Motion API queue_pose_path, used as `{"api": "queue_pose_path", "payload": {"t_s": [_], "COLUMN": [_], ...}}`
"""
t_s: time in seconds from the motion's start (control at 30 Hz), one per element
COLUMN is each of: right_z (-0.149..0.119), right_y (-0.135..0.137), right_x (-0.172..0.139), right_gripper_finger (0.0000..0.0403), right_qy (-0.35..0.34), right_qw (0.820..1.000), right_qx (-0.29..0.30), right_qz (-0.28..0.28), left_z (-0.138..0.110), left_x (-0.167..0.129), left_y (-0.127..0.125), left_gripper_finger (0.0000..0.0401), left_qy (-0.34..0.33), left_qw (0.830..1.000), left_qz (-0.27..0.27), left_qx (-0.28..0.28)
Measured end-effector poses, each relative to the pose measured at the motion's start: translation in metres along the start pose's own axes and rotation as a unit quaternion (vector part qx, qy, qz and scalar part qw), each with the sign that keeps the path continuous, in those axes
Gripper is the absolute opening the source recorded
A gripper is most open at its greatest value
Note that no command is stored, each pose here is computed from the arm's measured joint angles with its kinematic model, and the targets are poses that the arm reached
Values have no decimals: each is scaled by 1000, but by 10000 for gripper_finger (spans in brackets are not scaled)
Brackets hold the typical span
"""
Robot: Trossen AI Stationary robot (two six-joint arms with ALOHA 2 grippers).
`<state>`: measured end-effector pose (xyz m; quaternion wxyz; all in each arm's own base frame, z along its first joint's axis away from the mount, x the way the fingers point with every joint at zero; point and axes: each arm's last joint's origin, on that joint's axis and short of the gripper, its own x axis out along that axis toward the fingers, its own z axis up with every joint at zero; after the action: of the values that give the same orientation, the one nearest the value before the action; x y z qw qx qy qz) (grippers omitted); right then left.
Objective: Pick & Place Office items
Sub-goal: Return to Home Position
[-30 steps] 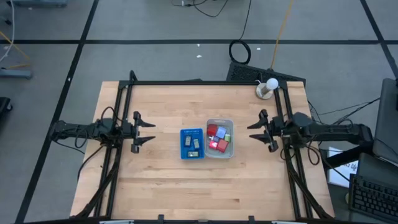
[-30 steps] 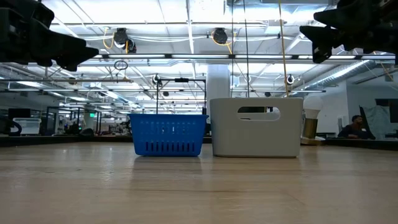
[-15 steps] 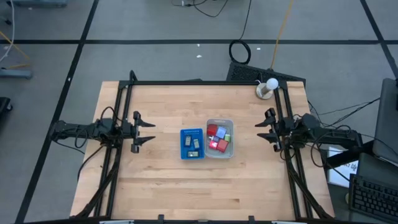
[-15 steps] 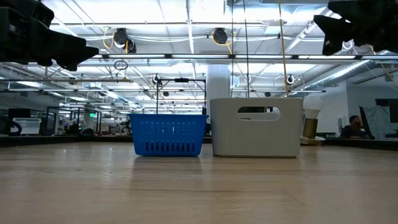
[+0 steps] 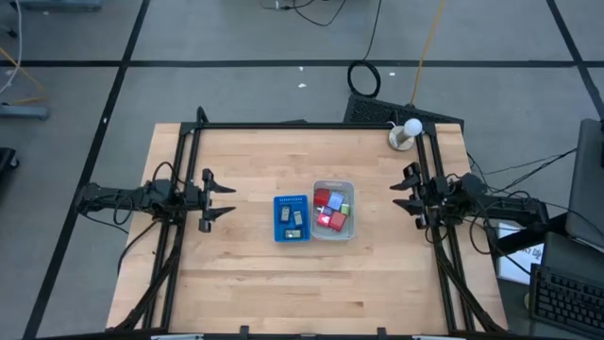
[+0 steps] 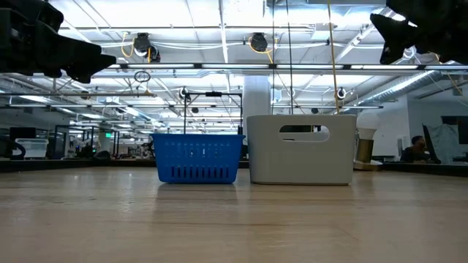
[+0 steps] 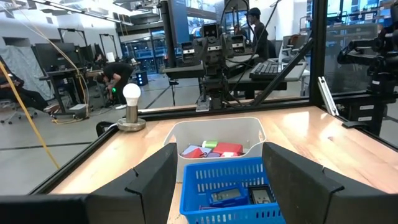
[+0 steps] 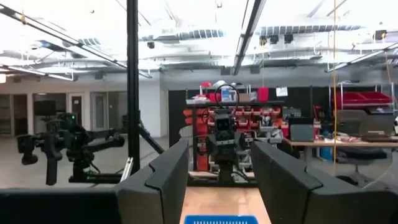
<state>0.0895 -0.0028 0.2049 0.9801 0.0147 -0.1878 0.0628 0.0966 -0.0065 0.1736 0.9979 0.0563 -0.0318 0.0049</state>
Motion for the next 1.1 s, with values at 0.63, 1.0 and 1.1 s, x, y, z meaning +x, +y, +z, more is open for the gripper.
{"api": "queue_pose_path", "payload": {"t_s": [0.63,1.0,1.1], "right_z": [-10,-22,-25], "right_y": [7,3,2], "right_x": [0,-2,-2], "right_gripper_finger": [165,165,165], "right_qy": [46,105,118], "right_qw": [998,994,992], "right_qx": [25,27,26], "right_qz": [41,-20,-38], "left_z": [0,0,0], "left_x": [0,0,0], "left_y": [0,0,0], "left_gripper_finger": [239,239,239], "left_qy": [0,0,0], "left_qw": [1000,1000,1000], "left_qz": [0,0,0], "left_qx": [0,0,0]}}
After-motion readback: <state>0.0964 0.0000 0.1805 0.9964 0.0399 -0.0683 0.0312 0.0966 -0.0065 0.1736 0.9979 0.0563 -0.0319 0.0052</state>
